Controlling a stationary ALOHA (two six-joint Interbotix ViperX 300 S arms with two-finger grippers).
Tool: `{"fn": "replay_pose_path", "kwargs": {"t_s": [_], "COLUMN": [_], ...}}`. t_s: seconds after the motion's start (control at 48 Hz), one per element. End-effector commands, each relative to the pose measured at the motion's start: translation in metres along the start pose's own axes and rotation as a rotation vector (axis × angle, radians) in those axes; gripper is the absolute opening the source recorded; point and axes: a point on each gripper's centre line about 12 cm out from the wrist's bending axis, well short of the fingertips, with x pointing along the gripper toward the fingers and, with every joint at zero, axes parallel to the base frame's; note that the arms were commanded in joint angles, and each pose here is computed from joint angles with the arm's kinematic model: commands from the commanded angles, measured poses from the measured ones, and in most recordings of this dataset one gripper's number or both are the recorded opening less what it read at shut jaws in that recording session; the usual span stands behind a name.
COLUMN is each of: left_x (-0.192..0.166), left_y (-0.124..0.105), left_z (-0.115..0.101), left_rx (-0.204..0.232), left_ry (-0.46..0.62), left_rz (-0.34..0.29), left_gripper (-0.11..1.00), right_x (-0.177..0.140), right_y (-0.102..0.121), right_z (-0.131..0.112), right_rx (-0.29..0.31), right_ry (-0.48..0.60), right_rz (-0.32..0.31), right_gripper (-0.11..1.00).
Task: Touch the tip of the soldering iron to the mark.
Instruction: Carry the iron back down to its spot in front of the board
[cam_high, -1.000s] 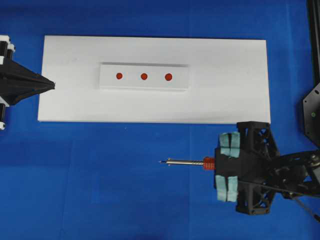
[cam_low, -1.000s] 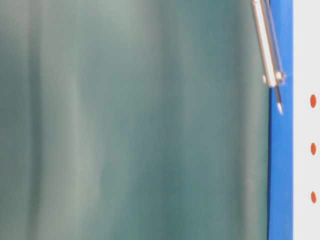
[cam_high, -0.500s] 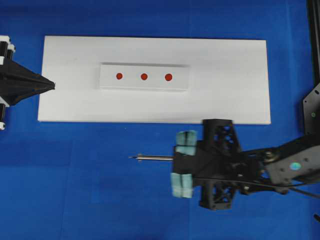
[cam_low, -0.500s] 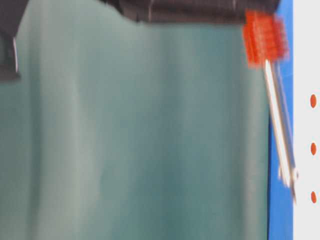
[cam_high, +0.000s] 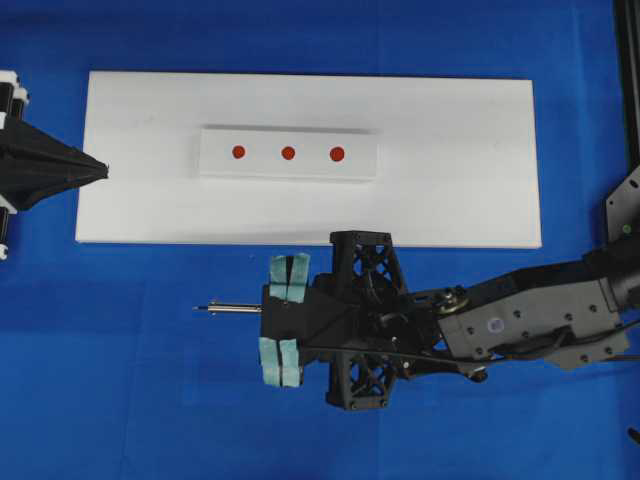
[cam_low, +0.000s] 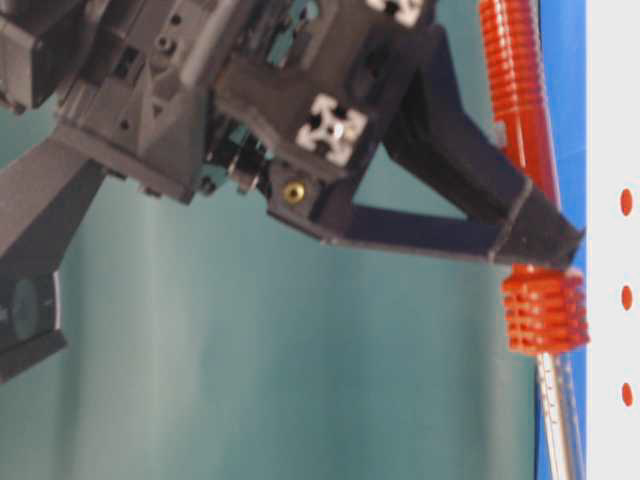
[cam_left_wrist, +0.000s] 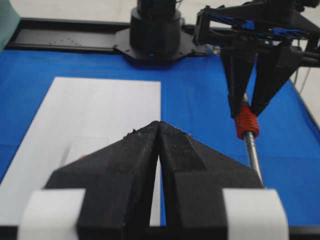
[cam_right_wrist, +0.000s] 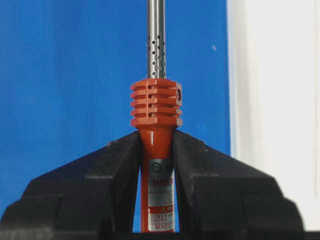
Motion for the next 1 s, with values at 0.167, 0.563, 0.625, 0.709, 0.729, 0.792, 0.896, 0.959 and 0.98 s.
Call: {"fn": "replay_pose_path", "kwargs": {"t_s": [0.167, 0.563, 0.625, 0.709, 0.729, 0.792, 0.896, 0.959, 0.98], "left_x": [0.001, 0.001, 0.001, 0.001, 0.001, 0.000, 0.001, 0.000, 0.000], "left_y": [-0.001, -0.001, -0.001, -0.001, -0.001, -0.001, -0.001, -0.001, -0.001], "left_z": [0.004, 0.003, 0.002, 0.002, 0.001, 0.001, 0.001, 0.001, 0.001], "left_rx": [0.001, 0.000, 0.001, 0.001, 0.000, 0.000, 0.001, 0.001, 0.000], "left_ry": [-0.011, -0.009, -0.008, -0.006, -0.004, -0.004, -0.003, -0.004, -0.004], "left_rz": [-0.004, -0.003, -0.004, -0.004, -0.003, -0.003, -0.004, -0.004, -0.003], "left_gripper": [0.00, 0.00, 0.00, 0.00, 0.00, 0.00, 0.00, 0.00, 0.00], "right_x": [-0.004, 0.036, 0.047, 0.061, 0.066, 0.077, 0.089, 0.096, 0.097], "right_y": [0.000, 0.007, 0.006, 0.006, 0.007, 0.008, 0.009, 0.010, 0.010], "right_z": [0.010, -0.005, -0.011, -0.016, -0.019, -0.023, -0.028, -0.033, -0.034], "right_rx": [0.009, -0.004, -0.002, 0.001, 0.003, 0.002, -0.003, -0.004, -0.005], "right_ry": [-0.034, -0.031, -0.026, -0.028, -0.025, -0.035, -0.046, -0.046, -0.045], "right_rz": [0.013, 0.055, 0.062, 0.077, 0.081, 0.101, 0.126, 0.137, 0.139], "right_gripper": [0.07, 0.07, 0.07, 0.07, 0.07, 0.07, 0.07, 0.07, 0.07]}}
